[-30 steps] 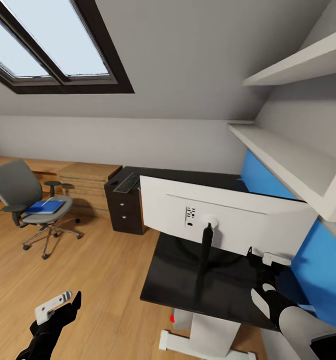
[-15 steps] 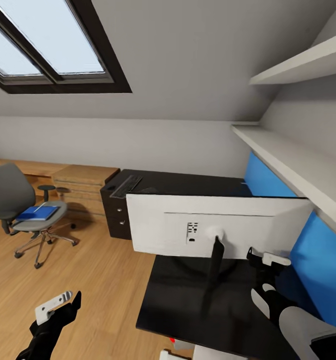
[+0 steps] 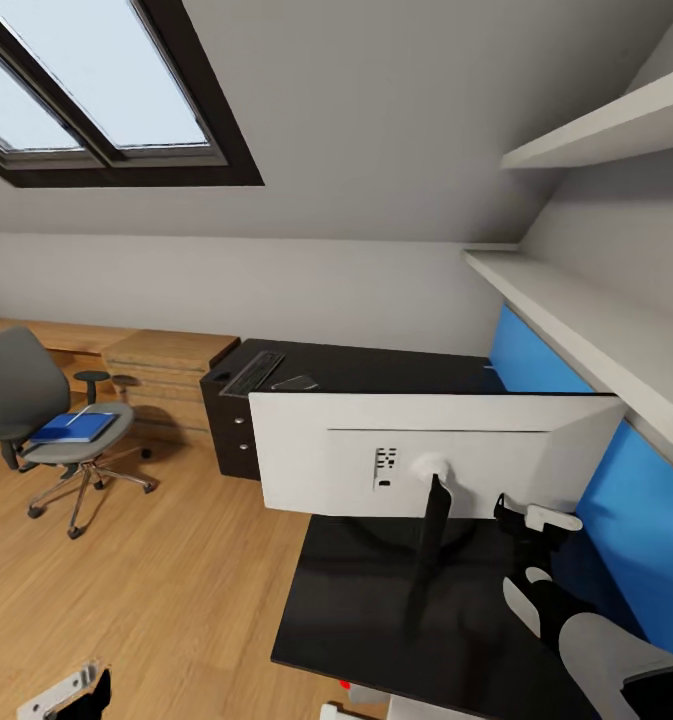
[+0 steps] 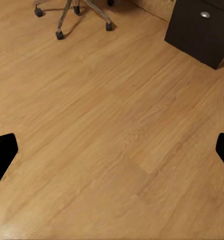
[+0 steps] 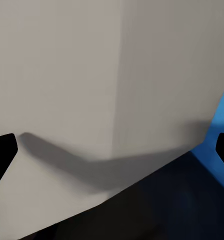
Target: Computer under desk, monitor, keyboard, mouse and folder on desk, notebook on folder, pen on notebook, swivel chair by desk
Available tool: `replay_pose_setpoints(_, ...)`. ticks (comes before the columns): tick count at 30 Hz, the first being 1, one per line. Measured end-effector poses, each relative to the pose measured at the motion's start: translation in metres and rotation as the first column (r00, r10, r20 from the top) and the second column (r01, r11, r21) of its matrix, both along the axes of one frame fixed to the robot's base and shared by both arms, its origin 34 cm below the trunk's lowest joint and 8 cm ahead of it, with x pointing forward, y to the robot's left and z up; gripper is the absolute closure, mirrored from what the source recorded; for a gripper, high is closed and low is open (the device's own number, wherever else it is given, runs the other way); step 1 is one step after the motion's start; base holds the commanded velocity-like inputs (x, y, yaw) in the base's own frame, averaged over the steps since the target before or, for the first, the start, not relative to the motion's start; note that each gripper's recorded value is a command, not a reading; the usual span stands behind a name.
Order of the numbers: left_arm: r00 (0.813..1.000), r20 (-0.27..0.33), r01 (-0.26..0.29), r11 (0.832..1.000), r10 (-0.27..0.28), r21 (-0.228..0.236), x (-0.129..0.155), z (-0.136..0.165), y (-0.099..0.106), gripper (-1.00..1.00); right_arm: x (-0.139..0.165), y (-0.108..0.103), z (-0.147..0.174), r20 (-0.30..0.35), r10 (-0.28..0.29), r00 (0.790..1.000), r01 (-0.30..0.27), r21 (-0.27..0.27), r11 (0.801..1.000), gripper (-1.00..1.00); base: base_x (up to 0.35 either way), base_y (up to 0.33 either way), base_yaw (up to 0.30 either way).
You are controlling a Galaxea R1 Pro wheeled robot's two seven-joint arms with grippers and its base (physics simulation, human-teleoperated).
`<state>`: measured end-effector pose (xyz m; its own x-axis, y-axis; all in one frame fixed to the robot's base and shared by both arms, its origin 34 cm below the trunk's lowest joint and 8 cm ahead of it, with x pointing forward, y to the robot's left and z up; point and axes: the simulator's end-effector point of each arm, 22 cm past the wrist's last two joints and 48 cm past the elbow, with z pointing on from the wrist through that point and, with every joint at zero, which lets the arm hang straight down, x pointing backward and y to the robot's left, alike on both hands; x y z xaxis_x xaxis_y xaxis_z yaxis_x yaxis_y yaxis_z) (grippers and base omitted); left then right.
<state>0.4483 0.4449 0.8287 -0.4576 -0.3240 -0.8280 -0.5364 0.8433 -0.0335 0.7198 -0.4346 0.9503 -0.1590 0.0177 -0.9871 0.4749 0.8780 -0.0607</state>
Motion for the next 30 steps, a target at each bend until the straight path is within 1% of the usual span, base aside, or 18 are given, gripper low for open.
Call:
replay_pose_setpoints(1,1.000,0.003,0.024,0.999,-0.024,0.022,-0.005,-0.007,0.002,-1.00,0.000,0.000,0.000,-0.001,0.001,1.000,-0.001,-0.001,1.000,-1.00,0.042,0.000,0.000)
replay_pose_setpoints(2,0.998,0.005,0.065,0.997,-0.065,0.045,-0.008,-0.012,-0.001,-1.00,0.000,0.000,0.000,-0.001,0.002,1.000,-0.002,-0.001,1.000,-1.00,0.051,0.000,0.000)
replay_pose_setpoints(3,0.996,0.001,0.091,0.994,-0.091,0.056,-0.009,-0.015,-0.003,-1.00,0.000,0.000,0.000,-0.001,0.002,1.000,-0.002,-0.001,1.000,-1.00,0.039,0.000,0.000)
replay_pose_setpoints(4,0.986,-0.030,0.165,0.983,-0.163,0.075,-0.017,-0.028,-0.011,-1.00,0.000,0.000,0.000,-0.002,0.003,1.000,-0.003,-0.002,1.000,-1.00,0.025,0.000,0.000)
replay_pose_setpoints(5,0.978,-0.061,0.203,0.976,-0.198,0.080,-0.025,-0.039,-0.015,-1.00,0.000,0.000,0.000,-0.003,0.004,1.000,-0.004,-0.002,1.000,-1.00,0.016,0.000,0.000)
replay_pose_setpoints(7,0.968,-0.087,0.241,0.967,-0.234,0.082,-0.035,-0.051,-0.021,-1.00,0.000,0.000,0.000,-0.004,0.005,1.000,-0.005,-0.002,1.000,-1.00,0.008,0.000,0.000)
replay_pose_setpoints(8,0.966,-0.082,0.252,0.963,-0.245,0.091,-0.038,-0.053,-0.022,-1.00,0.000,0.000,0.000,-0.004,0.005,1.000,-0.005,-0.002,1.000,-1.00,0.004,0.000,0.000)
replay_pose_setpoints(12,0.965,-0.063,0.259,0.960,-0.253,0.108,-0.041,-0.053,-0.023,-1.00,0.000,0.000,0.000,-0.004,0.005,1.000,-0.005,-0.001,1.000,-1.00,0.043,0.000,0.000)
replay_pose_setpoints(14,0.966,-0.084,0.254,0.962,-0.246,0.103,-0.057,-0.065,-0.023,-1.00,0.000,0.000,0.000,-0.003,0.004,1.000,-0.004,0.000,1.000,-1.00,0.251,0.000,0.000)
replay_pose_setpoints(16,0.965,-0.095,0.252,0.963,-0.243,0.099,-0.062,-0.070,-0.023,-1.00,0.000,0.000,0.000,-0.002,0.004,1.000,-0.004,-0.001,1.000,-1.00,0.287,0.000,0.000)
replay_pose_setpoints(19,0.965,-0.103,0.251,0.963,-0.242,0.094,-0.066,-0.073,-0.024,-1.00,0.001,0.001,0.000,-0.003,0.009,1.000,-0.009,-0.005,1.000,-1.00,0.131,0.000,0.000)
replay_pose_setpoints(30,0.965,-0.106,0.250,0.964,-0.240,0.093,-0.067,-0.074,-0.023,-1.00,0.001,0.001,0.000,-0.002,0.008,1.000,-0.008,-0.002,1.000,-1.00,0.026,0.000,0.000)
